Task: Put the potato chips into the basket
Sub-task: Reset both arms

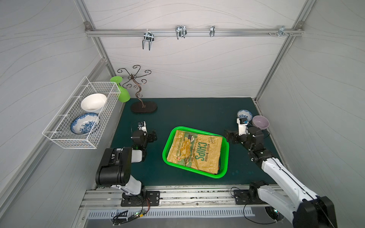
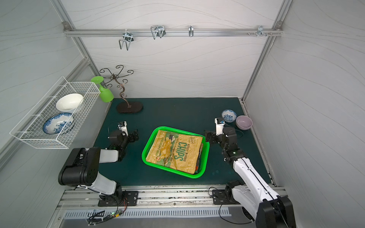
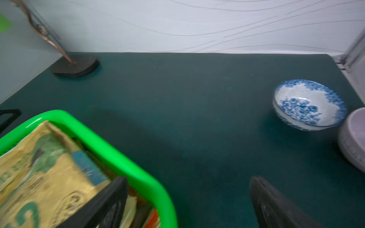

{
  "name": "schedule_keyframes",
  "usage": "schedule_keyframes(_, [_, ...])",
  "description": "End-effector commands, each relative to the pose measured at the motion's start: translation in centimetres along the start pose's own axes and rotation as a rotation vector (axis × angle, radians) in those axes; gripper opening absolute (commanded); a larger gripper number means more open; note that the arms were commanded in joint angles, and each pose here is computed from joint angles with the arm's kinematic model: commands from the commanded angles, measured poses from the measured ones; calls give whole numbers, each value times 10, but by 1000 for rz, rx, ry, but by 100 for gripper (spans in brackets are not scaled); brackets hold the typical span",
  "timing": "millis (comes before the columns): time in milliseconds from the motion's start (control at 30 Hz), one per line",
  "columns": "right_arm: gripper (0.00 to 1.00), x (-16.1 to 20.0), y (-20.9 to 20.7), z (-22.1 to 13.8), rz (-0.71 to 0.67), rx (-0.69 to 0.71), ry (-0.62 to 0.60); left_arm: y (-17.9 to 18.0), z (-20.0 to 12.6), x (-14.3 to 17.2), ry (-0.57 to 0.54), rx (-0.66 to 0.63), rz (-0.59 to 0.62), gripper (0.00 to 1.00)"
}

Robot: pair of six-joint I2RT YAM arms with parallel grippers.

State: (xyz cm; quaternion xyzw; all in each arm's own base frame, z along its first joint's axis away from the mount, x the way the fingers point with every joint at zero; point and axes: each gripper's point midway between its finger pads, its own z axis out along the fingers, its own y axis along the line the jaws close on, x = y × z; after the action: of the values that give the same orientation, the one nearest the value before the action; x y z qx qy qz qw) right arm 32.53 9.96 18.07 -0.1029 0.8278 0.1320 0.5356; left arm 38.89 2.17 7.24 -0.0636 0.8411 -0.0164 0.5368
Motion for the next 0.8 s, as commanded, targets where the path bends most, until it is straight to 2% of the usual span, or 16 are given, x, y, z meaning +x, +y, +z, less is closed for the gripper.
schedule_keyframes(0, [99, -11, -19, 4, -48, 40, -88, -2, 3, -21, -58, 1, 10, 99])
schedule_keyframes(367, [99, 39, -67, 36, -26, 147, -5, -2, 3, -21, -58, 2, 11, 99])
schedule_keyframes(633, [99, 43, -67, 49, -69, 124, -63, -2, 3, -21, -58, 2, 11, 99])
schedule_keyframes(767, [99, 41, -75, 54, -25, 133, -59, -2, 3, -21, -58, 1, 10, 99])
